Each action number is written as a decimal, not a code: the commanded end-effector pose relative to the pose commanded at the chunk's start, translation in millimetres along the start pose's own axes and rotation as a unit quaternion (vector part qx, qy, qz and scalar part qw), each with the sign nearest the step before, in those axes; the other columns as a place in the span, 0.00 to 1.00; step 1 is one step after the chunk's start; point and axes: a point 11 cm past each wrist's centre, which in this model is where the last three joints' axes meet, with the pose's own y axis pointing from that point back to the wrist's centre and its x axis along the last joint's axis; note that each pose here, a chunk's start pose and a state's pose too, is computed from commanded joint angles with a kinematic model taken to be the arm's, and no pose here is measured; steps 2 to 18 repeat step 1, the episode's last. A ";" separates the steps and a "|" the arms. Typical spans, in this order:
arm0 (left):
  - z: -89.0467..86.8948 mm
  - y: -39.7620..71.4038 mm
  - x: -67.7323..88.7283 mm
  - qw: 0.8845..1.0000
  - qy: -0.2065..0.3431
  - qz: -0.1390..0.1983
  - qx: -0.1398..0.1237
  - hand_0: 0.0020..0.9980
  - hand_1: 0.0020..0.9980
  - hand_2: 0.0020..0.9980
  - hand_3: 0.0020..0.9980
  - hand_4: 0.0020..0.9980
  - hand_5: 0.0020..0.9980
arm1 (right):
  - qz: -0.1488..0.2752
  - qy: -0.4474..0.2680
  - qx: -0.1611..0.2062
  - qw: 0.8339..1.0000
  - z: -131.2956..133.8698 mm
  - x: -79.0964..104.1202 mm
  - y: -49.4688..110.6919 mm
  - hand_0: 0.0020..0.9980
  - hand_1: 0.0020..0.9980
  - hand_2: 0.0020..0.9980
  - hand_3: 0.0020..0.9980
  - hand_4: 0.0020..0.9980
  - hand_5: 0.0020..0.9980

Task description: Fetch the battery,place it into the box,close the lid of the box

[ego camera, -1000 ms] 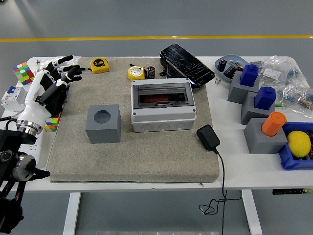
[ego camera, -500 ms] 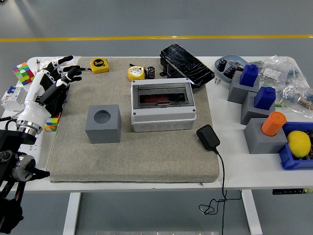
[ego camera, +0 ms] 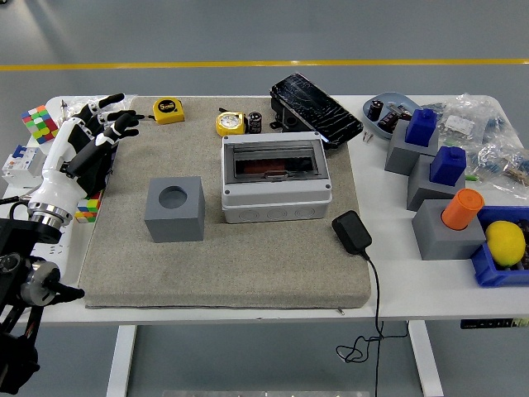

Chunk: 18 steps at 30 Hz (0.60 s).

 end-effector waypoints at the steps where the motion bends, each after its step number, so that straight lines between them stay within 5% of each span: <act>1: -0.2 0.1 -0.1 1.000 0.000 0.000 0.000 0.58 0.63 0.62 0.74 1.00 0.41 | 0.000 0.000 0.000 1.000 0.1 0.2 0.0 0.74 0.71 0.71 0.70 1.00 0.55; 18: -0.2 0.1 -0.1 1.000 0.000 0.000 0.000 0.58 0.63 0.62 0.74 1.00 0.41 | 0.000 0.000 0.000 1.000 0.1 0.2 0.0 0.74 0.71 0.71 0.70 1.00 0.55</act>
